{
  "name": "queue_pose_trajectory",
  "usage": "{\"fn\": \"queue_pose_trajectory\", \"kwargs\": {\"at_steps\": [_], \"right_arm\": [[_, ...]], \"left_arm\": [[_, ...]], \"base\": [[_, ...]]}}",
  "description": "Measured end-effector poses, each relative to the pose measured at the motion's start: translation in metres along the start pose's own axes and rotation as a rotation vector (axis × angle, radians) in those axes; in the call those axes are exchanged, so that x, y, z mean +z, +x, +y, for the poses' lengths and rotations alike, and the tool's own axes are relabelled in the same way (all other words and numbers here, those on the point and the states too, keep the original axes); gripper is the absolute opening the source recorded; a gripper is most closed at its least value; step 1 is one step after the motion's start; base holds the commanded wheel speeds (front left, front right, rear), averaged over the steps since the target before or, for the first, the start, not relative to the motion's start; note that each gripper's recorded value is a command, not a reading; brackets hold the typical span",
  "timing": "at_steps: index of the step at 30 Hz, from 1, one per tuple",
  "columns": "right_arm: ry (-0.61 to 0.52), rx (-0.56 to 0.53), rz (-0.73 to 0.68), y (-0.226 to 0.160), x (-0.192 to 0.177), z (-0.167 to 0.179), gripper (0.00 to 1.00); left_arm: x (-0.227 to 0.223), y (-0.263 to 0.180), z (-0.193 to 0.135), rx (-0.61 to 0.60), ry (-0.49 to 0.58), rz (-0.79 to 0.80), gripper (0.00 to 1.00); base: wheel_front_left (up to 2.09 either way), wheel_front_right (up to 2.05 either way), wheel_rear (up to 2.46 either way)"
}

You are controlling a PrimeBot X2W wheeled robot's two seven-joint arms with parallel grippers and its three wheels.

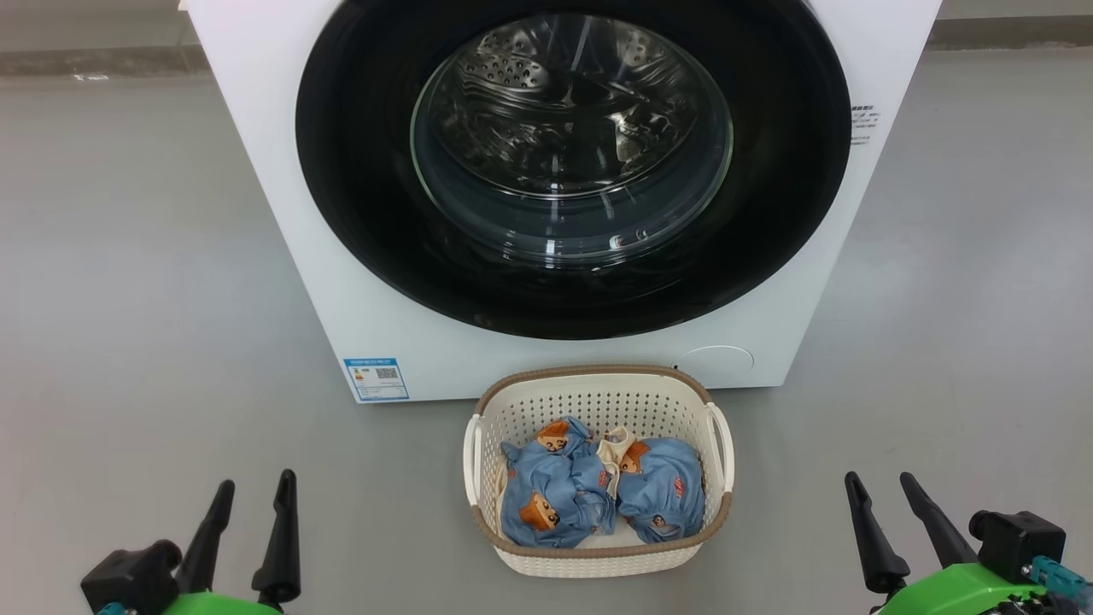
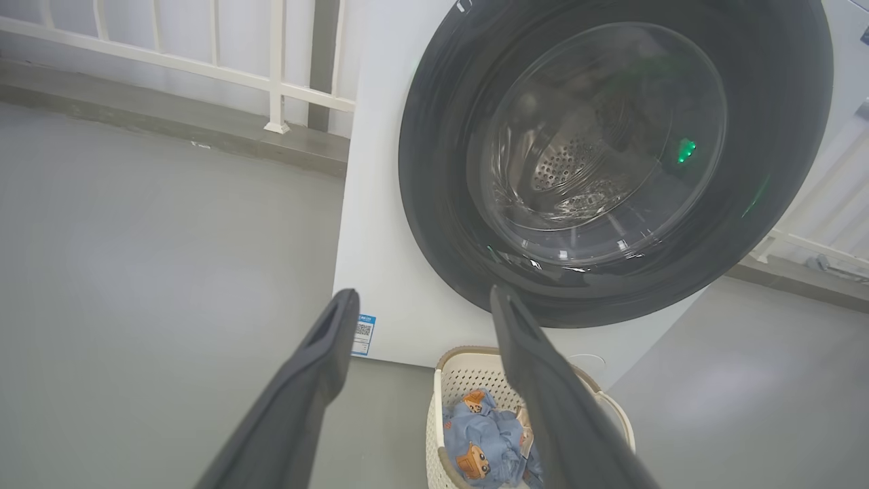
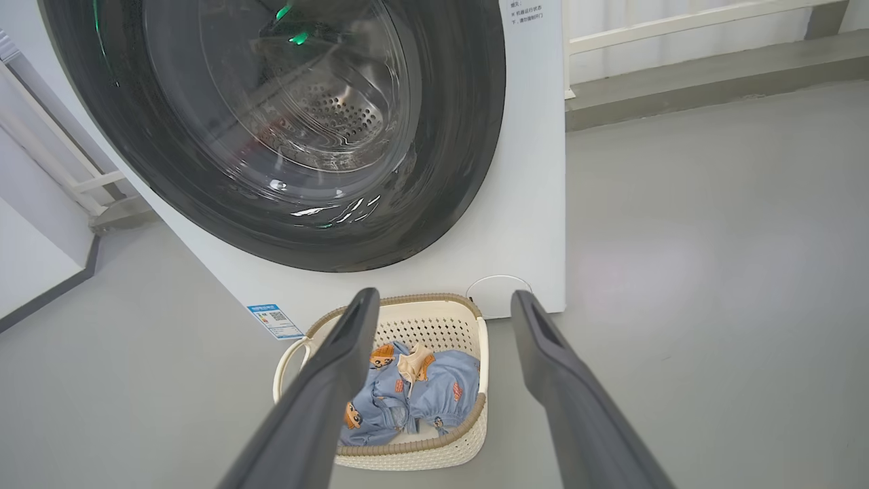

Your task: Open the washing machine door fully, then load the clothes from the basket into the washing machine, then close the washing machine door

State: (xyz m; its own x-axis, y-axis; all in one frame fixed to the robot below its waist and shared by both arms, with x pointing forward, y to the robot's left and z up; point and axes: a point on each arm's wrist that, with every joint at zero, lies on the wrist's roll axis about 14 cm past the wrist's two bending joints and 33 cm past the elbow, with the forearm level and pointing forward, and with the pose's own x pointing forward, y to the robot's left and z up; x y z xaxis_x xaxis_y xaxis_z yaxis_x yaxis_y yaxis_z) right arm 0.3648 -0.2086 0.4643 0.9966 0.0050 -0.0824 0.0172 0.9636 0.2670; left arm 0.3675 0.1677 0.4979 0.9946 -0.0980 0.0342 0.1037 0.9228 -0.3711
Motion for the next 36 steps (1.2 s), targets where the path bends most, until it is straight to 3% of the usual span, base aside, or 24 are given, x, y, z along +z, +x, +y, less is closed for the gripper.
{"fn": "queue_pose_trajectory", "kwargs": {"at_steps": [17,36], "right_arm": [[-0.171,-0.003,-0.05,-0.003,0.012,-0.008,1.0],[-0.168,-0.05,-0.061,-0.01,0.015,-0.021,1.0]], "left_arm": [[0.001,0.002,-0.004,-0.047,0.157,-0.015,1.0],[-0.007,0.001,0.007,-0.018,0.164,0.017,1.0]], "base": [[0.0,0.0,0.0],[0.0,0.0,0.0]]}}
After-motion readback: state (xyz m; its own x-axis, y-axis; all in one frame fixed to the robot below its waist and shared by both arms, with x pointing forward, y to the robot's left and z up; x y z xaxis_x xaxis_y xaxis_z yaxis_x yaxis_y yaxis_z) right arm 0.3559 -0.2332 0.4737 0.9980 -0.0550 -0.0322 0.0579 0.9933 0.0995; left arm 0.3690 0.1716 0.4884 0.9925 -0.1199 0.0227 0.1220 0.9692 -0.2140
